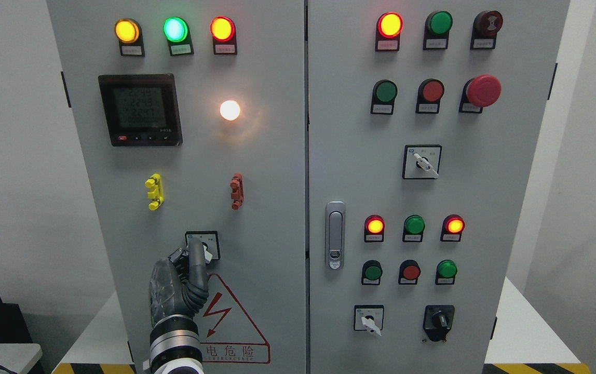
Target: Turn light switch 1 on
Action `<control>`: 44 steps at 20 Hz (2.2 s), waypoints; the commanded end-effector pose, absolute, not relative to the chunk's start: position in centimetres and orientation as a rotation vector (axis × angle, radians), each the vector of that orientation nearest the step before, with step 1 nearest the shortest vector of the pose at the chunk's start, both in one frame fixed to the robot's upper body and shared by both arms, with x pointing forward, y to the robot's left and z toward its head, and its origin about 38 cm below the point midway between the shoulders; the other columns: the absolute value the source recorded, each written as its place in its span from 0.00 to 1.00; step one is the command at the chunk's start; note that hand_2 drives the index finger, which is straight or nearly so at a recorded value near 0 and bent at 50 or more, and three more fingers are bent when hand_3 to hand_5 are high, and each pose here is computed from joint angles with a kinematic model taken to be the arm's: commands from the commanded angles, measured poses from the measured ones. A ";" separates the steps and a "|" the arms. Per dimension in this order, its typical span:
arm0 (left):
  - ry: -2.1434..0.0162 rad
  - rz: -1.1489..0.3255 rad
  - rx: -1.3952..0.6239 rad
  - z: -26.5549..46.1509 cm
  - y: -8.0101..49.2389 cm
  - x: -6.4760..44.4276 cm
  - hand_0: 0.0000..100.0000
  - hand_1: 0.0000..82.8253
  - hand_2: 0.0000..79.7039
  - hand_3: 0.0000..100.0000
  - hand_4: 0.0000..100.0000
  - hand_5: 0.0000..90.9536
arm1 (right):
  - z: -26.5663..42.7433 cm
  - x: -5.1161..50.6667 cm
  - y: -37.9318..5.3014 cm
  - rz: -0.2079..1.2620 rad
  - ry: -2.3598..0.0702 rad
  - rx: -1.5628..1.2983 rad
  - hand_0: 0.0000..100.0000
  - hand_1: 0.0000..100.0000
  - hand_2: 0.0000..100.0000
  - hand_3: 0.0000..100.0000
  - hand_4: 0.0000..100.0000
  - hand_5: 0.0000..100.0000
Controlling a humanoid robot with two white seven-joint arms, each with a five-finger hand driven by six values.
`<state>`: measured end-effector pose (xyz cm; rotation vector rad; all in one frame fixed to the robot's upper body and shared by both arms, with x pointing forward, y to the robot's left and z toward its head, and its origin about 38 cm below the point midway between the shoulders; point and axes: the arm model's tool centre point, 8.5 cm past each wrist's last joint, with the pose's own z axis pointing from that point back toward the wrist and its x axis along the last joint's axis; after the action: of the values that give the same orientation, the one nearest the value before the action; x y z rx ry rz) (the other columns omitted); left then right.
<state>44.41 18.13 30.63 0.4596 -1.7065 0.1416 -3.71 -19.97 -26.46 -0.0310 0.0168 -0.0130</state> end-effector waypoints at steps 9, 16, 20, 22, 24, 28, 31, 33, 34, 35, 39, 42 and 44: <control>-1.707 0.145 0.461 30.7 18.2 44.4 0.45 0.07 0.56 0.83 0.88 0.96 | -26.5 -3.7 -20.0 -0.021 0.017 -0.031 0.12 0.39 0.00 0.00 0.00 0.00; -1.707 0.146 0.459 30.7 18.2 44.4 0.35 0.12 0.56 0.83 0.88 0.96 | -26.5 -3.8 -19.9 -0.021 0.019 -0.029 0.12 0.39 0.00 0.00 0.00 0.00; -1.707 0.146 0.458 30.6 18.2 44.4 0.33 0.12 0.56 0.83 0.88 0.96 | -26.5 -3.6 -19.9 -0.021 0.016 -0.029 0.12 0.39 0.00 0.00 0.00 0.00; -1.708 0.146 0.457 30.6 18.2 44.4 0.32 0.12 0.56 0.83 0.88 0.96 | -26.5 -3.7 -19.9 -0.021 0.017 -0.029 0.12 0.39 0.00 0.00 0.00 0.00; -1.708 0.146 0.457 30.6 18.2 44.4 0.32 0.12 0.56 0.83 0.88 0.96 | -26.5 -3.7 -19.9 -0.021 0.017 -0.029 0.12 0.39 0.00 0.00 0.00 0.00; -1.714 0.150 0.458 30.8 18.2 44.3 0.28 0.14 0.56 0.83 0.88 0.96 | -26.5 -3.7 -19.9 -0.021 0.017 -0.029 0.12 0.39 0.00 0.00 0.00 0.00; -1.720 0.151 0.455 30.8 18.2 44.2 0.26 0.15 0.56 0.83 0.88 0.96 | -26.5 -3.8 -19.9 -0.021 0.019 -0.029 0.12 0.39 0.00 0.00 0.00 0.00; -1.723 0.152 0.456 30.9 18.2 44.2 0.26 0.15 0.56 0.83 0.88 0.96 | -26.5 -3.7 -19.9 -0.021 0.017 -0.029 0.12 0.39 0.00 0.00 0.00 0.00; -1.723 0.152 0.456 30.9 18.2 44.2 0.25 0.15 0.57 0.83 0.88 0.96 | -26.5 -3.7 -19.9 -0.021 0.017 -0.029 0.12 0.39 0.00 0.00 0.00 0.00; -1.721 0.151 0.455 30.8 18.2 44.2 0.25 0.15 0.57 0.83 0.88 0.96 | -26.5 -3.7 -19.9 -0.021 0.017 -0.029 0.12 0.39 0.00 0.00 0.00 0.00; -1.713 0.153 0.456 30.4 18.4 44.1 0.25 0.15 0.57 0.83 0.88 0.96 | -26.5 -3.8 -20.0 -0.021 0.019 -0.031 0.12 0.39 0.00 0.00 0.00 0.00; -1.704 0.151 0.458 30.0 18.4 44.0 0.25 0.15 0.57 0.83 0.88 0.96 | -26.5 -3.7 -20.0 -0.021 0.017 -0.031 0.12 0.39 0.00 0.00 0.00 0.00; -1.702 0.151 0.459 29.9 18.4 44.0 0.25 0.15 0.57 0.83 0.88 0.96 | -26.5 -3.7 -19.9 -0.021 0.017 -0.029 0.12 0.39 0.00 0.00 0.00 0.00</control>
<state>44.14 18.31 30.29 0.4567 -1.7101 0.1490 -3.75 -19.98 -26.46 -0.0311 0.0174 -0.0130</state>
